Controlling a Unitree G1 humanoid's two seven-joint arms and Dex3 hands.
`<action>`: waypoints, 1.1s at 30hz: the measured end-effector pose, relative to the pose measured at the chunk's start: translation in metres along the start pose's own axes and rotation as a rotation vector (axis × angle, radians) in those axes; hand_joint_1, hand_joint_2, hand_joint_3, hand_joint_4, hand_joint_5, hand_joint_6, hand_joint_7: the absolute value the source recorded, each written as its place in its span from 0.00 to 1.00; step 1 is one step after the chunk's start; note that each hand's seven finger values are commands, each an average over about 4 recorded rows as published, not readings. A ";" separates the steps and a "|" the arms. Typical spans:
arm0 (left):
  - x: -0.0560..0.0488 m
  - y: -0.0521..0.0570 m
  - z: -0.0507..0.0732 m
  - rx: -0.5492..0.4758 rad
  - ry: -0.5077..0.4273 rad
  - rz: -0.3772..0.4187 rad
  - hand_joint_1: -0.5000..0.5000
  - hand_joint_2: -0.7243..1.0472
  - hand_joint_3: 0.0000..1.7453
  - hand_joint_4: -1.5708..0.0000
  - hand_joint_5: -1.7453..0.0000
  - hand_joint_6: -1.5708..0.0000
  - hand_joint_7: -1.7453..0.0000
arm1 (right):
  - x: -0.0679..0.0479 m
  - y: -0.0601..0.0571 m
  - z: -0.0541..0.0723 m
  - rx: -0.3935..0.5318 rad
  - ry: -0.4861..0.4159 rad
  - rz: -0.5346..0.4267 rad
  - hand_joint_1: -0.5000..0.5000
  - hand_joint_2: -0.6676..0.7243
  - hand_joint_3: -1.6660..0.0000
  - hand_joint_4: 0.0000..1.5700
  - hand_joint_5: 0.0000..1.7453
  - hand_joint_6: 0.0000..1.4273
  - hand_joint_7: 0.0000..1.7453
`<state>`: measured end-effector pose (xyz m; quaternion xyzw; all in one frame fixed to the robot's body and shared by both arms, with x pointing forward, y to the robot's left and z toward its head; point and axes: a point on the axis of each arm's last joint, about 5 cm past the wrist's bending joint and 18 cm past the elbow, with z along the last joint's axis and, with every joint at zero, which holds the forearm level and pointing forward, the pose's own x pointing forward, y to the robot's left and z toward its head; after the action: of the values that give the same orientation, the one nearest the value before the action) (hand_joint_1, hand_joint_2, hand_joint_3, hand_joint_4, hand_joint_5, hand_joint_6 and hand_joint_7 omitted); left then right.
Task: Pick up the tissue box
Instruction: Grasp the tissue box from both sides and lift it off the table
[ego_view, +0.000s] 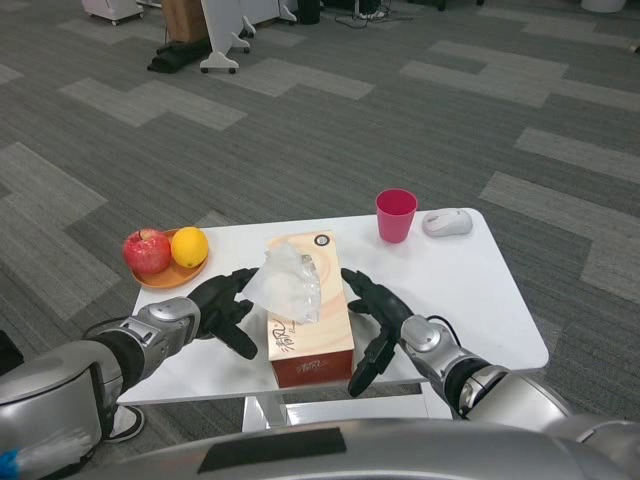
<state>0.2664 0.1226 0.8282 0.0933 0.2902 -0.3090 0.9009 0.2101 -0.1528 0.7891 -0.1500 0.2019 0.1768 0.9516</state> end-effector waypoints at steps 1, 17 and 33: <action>0.000 0.000 0.000 0.003 0.001 0.001 1.00 1.00 0.10 1.00 1.00 1.00 1.00 | 0.000 0.000 0.000 -0.002 0.000 0.000 0.46 0.77 0.95 0.00 0.44 0.00 0.00; 0.001 -0.004 -0.001 0.064 0.032 -0.014 1.00 0.95 0.09 1.00 1.00 1.00 1.00 | 0.001 0.002 0.000 -0.013 0.001 0.008 0.46 0.77 0.95 0.00 0.46 0.00 0.00; 0.002 -0.006 -0.001 0.007 0.017 -0.015 1.00 0.95 0.05 0.98 1.00 1.00 1.00 | 0.002 0.003 0.004 -0.034 -0.023 0.018 0.48 0.77 0.95 0.00 0.46 0.00 0.00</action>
<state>0.2637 0.1168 0.8266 0.0970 0.2972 -0.3160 0.8958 0.2122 -0.1479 0.7914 -0.1621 0.1893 0.1906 0.9495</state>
